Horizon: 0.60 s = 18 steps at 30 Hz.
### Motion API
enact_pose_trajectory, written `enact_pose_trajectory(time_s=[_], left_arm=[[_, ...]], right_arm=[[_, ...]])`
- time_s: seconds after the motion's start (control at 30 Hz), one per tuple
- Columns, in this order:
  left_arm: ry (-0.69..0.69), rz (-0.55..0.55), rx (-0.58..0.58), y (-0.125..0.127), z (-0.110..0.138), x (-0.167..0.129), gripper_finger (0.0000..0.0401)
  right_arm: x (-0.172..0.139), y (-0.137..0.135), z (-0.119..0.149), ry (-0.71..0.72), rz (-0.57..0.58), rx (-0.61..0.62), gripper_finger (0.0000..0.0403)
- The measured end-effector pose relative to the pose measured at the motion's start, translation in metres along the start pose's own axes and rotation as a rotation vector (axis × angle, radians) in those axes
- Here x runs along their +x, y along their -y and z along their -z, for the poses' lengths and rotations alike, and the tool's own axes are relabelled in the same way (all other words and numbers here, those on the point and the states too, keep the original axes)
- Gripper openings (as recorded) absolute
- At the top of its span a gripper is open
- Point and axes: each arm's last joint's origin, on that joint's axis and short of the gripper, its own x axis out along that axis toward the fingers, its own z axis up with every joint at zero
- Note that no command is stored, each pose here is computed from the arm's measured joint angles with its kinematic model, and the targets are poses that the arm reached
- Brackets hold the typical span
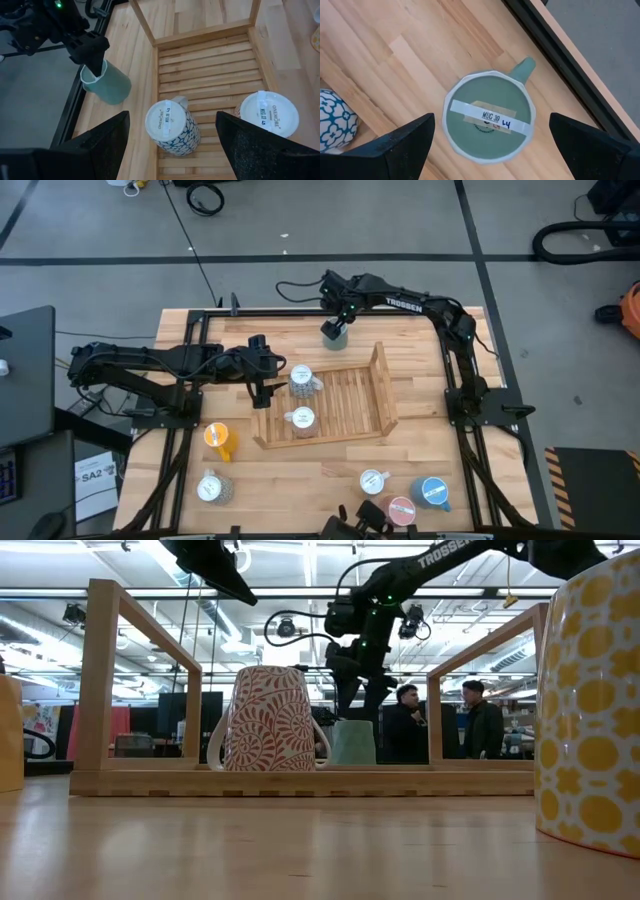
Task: Place coffee mugs
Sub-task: Put the green mug on the shelf
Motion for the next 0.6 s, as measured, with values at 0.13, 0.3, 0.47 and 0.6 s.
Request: enact_pose_trajectory(time_s=[0.13,0.3,0.47,0.6], left_arm=[[0.000,0.000,0.000,0.0000,0.0000,0.0000,0.0302],[0.000,0.000,0.000,0.0000,0.0000,0.0000,0.0302],[0.000,0.000,0.000,0.0000,0.0000,0.0000,0.0302],[0.000,0.000,0.000,0.0000,0.0000,0.0000,0.0302]], right_arm=[[0.0001,-0.0022,0.0003,-0.001,-0.002,-0.005,0.0399],[0.0001,-0.0034,-0.0006,0.010,-0.004,-0.008,0.0400],[0.0001,-0.0035,-0.0020,0.024,-0.004,-0.009,0.0399],[0.0002,-0.0038,-0.0020,0.025,-0.003,-0.010,0.0399]])
